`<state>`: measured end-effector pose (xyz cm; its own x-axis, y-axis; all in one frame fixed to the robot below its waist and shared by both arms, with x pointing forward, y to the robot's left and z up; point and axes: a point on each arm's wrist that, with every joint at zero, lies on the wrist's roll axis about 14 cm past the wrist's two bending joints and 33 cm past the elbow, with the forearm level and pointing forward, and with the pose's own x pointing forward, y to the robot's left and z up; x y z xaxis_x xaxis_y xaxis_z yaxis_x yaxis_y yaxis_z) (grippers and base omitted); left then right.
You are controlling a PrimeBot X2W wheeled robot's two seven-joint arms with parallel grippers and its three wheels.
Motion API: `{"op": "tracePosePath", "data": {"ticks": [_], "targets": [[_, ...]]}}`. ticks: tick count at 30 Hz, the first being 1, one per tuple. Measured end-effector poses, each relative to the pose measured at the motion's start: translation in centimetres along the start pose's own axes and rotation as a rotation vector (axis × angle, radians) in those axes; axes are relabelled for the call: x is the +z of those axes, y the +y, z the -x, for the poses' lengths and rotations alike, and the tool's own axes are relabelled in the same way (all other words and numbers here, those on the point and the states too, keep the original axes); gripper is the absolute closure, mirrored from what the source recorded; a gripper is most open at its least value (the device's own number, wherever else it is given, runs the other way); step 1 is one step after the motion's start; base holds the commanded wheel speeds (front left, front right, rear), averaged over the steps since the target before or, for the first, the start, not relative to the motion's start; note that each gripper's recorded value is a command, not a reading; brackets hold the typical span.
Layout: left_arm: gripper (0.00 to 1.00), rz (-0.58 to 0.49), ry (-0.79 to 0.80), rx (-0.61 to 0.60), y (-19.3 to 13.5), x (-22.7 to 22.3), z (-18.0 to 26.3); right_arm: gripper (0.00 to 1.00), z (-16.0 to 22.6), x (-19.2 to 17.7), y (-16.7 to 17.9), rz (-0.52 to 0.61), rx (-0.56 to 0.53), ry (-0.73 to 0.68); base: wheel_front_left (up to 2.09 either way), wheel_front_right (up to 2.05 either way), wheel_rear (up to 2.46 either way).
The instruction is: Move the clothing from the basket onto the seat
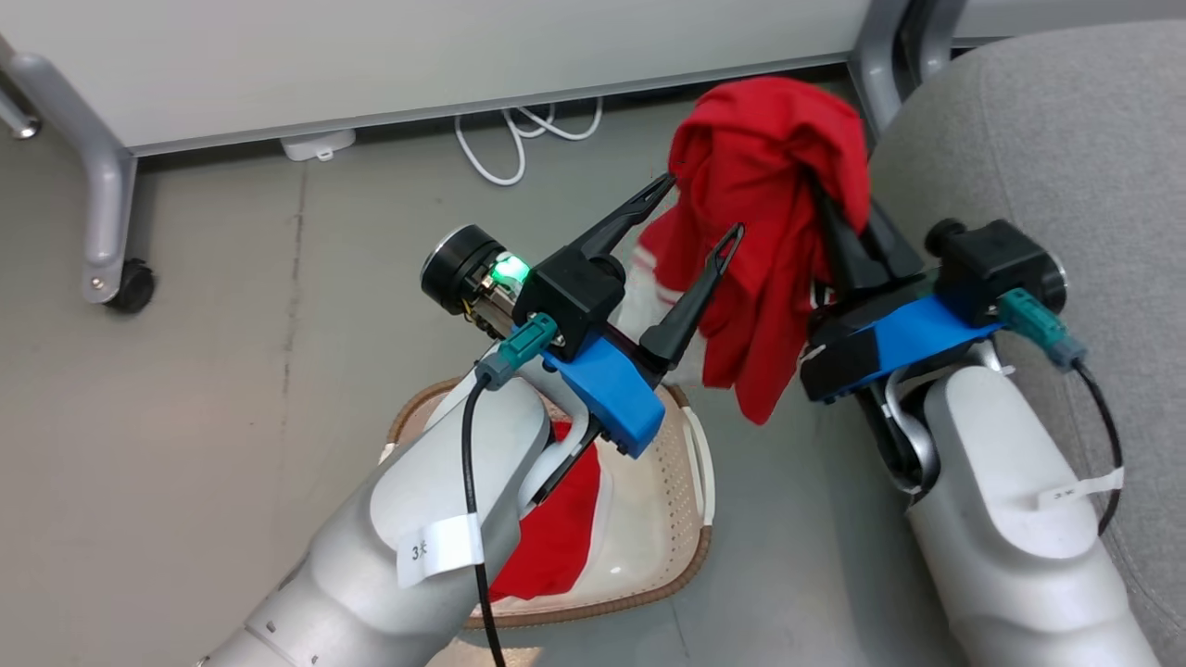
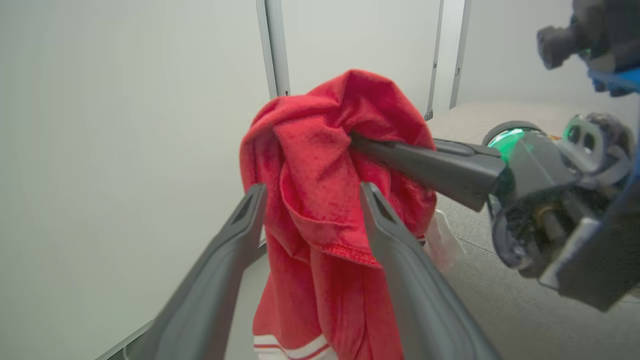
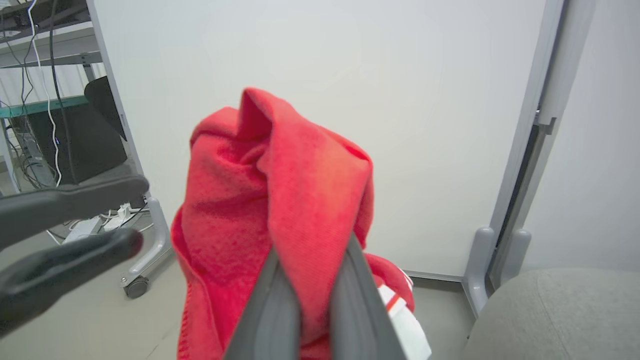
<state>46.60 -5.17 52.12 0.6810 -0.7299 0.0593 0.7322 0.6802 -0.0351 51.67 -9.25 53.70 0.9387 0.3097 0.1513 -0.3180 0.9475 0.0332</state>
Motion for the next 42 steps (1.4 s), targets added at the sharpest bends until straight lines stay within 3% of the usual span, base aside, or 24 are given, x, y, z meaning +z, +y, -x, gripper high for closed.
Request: {"op": "tracePosePath", "data": {"ticks": [12,26,35,42], "targets": [[0.00,0.009,0.002,-0.118,-3.2,-1.8,-2.3,1.00,3.8,1.2,-7.1,0.062,-0.198,-0.026,0.00,0.00,0.00],[0.00,0.037,-0.012,-0.310,-9.4,-3.1,-4.1,1.00,13.1,2.9,-14.7,0.151,-0.482,-0.022,0.00,0.00,0.00],[0.00,0.055,-0.018,-0.372,-11.7,-3.2,-4.3,1.00,18.1,2.6,-16.9,0.165,-0.604,0.014,0.00,0.00,0.00],[0.00,0.065,-0.019,-0.385,-12.2,-3.3,-4.3,1.00,18.7,2.5,-16.9,0.159,-0.615,0.019,0.00,0.00,0.00]]}}
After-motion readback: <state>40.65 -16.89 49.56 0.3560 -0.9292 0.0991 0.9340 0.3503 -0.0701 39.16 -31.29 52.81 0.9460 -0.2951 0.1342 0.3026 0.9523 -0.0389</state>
